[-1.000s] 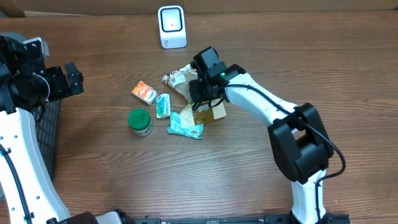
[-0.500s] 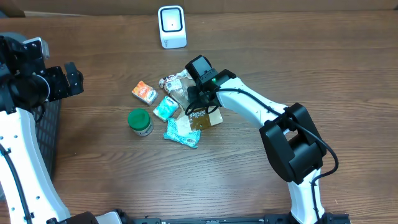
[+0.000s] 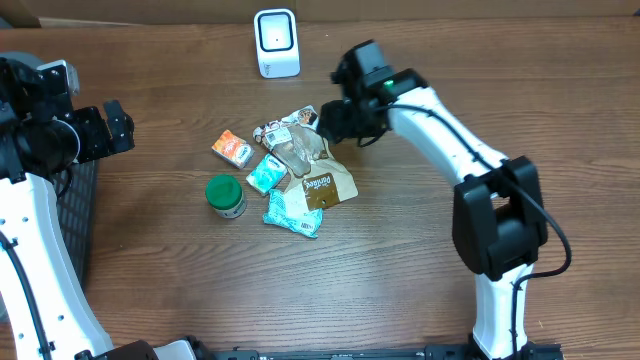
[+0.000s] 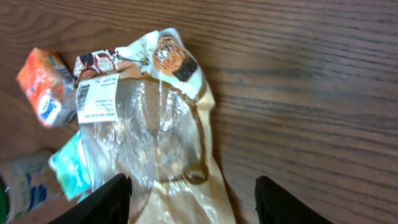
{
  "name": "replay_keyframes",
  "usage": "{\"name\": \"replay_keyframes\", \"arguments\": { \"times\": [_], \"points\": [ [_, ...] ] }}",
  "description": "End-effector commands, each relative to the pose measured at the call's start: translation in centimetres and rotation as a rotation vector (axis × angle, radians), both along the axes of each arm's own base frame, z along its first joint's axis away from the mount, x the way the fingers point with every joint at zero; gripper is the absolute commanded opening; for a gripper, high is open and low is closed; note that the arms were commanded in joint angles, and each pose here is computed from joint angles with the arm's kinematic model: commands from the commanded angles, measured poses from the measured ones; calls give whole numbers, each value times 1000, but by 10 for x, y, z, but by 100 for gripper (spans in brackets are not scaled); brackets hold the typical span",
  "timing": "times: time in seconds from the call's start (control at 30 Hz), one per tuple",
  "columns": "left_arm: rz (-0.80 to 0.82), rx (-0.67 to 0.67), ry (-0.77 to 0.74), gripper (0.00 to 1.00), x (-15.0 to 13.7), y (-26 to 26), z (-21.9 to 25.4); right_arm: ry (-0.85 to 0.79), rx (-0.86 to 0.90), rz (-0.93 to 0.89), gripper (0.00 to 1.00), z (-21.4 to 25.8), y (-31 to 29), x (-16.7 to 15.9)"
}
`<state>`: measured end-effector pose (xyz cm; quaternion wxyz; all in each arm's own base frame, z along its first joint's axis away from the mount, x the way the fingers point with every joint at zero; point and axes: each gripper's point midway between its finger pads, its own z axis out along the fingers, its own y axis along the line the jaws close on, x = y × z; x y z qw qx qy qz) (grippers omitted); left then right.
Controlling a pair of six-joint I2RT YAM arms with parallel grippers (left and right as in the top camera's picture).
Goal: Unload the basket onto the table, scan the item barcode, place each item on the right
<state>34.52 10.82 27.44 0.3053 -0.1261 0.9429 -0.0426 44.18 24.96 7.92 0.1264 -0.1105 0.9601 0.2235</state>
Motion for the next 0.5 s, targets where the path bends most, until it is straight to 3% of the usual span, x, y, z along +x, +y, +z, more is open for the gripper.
{"name": "replay_keyframes", "arguments": {
  "times": [0.0,0.33,0.47],
  "points": [
    [-21,-1,-1,100,2,-2,-1,40,106,121,62,-3,19,-16],
    [-21,-1,-1,99,2,-2,-1,27,48,276,61,-16,63,-52],
    [-21,-1,-1,99,2,-2,-1,38,46,263,50,-16,82,-64]
  ]
}}
